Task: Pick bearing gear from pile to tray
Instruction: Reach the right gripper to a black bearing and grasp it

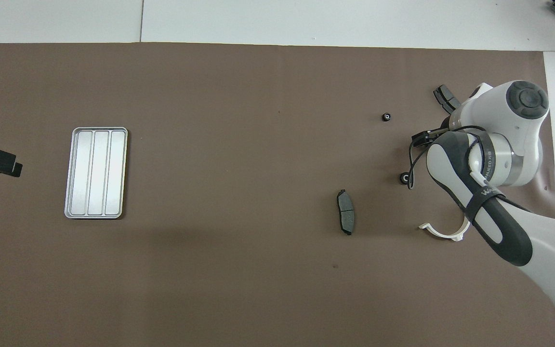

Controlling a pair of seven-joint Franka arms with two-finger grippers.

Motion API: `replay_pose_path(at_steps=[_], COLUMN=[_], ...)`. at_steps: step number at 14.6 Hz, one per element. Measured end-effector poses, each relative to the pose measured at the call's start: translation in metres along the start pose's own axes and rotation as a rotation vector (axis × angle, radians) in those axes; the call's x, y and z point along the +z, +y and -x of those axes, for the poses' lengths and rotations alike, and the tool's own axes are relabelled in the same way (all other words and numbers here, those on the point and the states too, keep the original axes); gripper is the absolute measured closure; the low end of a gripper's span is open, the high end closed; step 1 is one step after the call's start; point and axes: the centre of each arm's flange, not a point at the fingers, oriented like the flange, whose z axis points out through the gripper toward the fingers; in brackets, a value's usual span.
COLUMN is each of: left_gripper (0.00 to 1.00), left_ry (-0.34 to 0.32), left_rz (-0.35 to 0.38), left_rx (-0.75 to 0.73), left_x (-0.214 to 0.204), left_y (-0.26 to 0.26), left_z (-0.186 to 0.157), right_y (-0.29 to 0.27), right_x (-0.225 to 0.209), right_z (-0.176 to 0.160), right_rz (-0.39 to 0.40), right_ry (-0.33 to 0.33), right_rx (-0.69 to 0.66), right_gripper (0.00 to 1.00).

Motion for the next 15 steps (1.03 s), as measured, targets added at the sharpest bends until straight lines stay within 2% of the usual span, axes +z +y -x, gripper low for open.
replay_pose_path(at_steps=[3,5,6,13,15], left_gripper=[0.00,0.00,0.00,0.00,0.00], left_ry=[0.000,0.000,0.000,0.000,0.000], left_rz=[0.000,0.000,0.000,0.000,0.000], left_rx=[0.000,0.000,0.000,0.000,0.000], left_x=[0.0000,0.0000,0.0000,0.0000,0.0000], left_y=[0.0000,0.0000,0.0000,0.0000,0.0000], left_z=[0.0000,0.0000,0.0000,0.0000,0.0000], right_y=[-0.0010,-0.0011,-0.0014,-0.0027,-0.0054], right_x=[0.0001,0.0027,0.0058,0.0079,0.0051], right_z=[-0.0006,-0.0004,0.0006,0.0009,0.0001], right_rz=[0.000,0.000,-0.001,-0.006,-0.013], right_ry=[0.004,0.002,-0.004,-0.004,0.002], right_rx=[-0.001,-0.002,-0.003,-0.047,-0.046], right_gripper=[0.04,0.21,0.35,0.40,0.59])
